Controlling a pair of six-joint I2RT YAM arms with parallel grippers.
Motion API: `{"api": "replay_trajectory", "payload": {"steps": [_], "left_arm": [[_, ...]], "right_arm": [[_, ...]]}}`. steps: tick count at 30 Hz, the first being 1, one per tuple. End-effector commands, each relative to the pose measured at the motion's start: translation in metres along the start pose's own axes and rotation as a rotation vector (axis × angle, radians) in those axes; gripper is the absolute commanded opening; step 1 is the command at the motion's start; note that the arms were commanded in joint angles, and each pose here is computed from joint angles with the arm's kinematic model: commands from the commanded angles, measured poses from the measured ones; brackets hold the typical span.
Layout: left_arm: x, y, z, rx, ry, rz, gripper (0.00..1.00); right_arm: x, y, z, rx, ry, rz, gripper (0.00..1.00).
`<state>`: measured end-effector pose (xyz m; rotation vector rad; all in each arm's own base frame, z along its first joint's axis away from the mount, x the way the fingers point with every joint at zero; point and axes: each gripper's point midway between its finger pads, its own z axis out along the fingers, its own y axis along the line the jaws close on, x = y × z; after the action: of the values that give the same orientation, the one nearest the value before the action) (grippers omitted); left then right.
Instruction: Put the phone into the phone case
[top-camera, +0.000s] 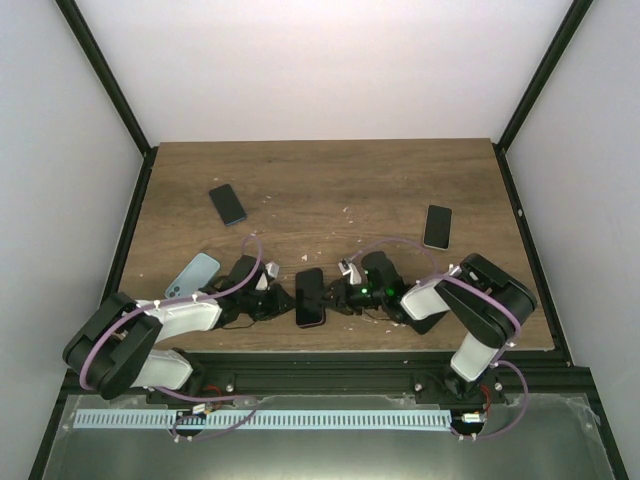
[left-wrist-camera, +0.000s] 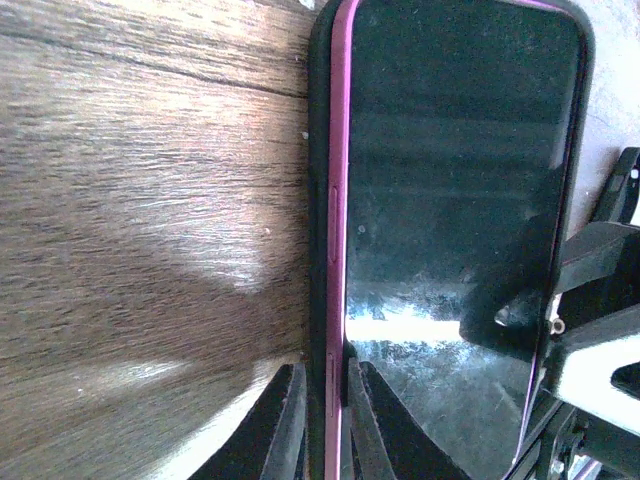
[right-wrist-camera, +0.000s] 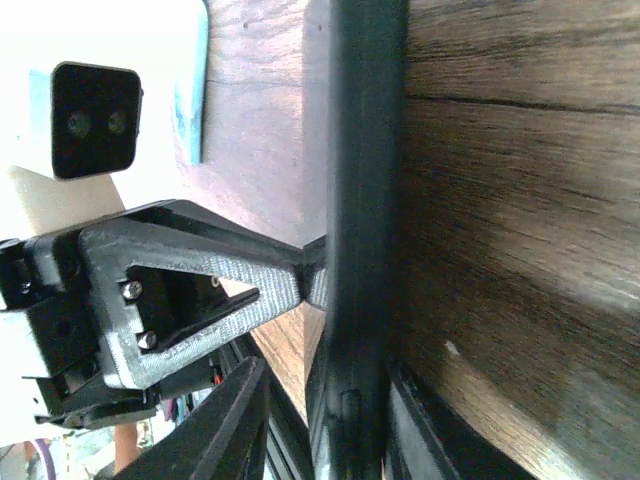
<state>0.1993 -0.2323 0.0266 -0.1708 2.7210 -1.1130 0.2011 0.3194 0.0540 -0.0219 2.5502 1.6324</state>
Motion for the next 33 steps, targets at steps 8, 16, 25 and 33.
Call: {"api": "replay_trajectory", "payload": {"steps": [8,16,25,33], "left_arm": [[-0.006,-0.018,-0.021,0.038,-0.009,-0.001,0.28],[-0.024,-0.069,-0.082,0.179,-0.117,0.084,0.60],[-0.013,-0.141,-0.158,0.467,-0.209,0.220,0.81],[0.002,-0.182,-0.190,0.739,-0.207,0.315,0.76]], "right_arm": [[-0.013,0.020,-0.005,0.019,-0.041,-0.097,0.11],[0.003,0.078,-0.030,-0.168,-0.007,-0.231,0.05],[0.029,0.163,-0.088,-0.418,-0.030,-0.460,0.07],[0.050,0.210,-0.122,-0.605,-0.011,-0.578,0.09]]}}
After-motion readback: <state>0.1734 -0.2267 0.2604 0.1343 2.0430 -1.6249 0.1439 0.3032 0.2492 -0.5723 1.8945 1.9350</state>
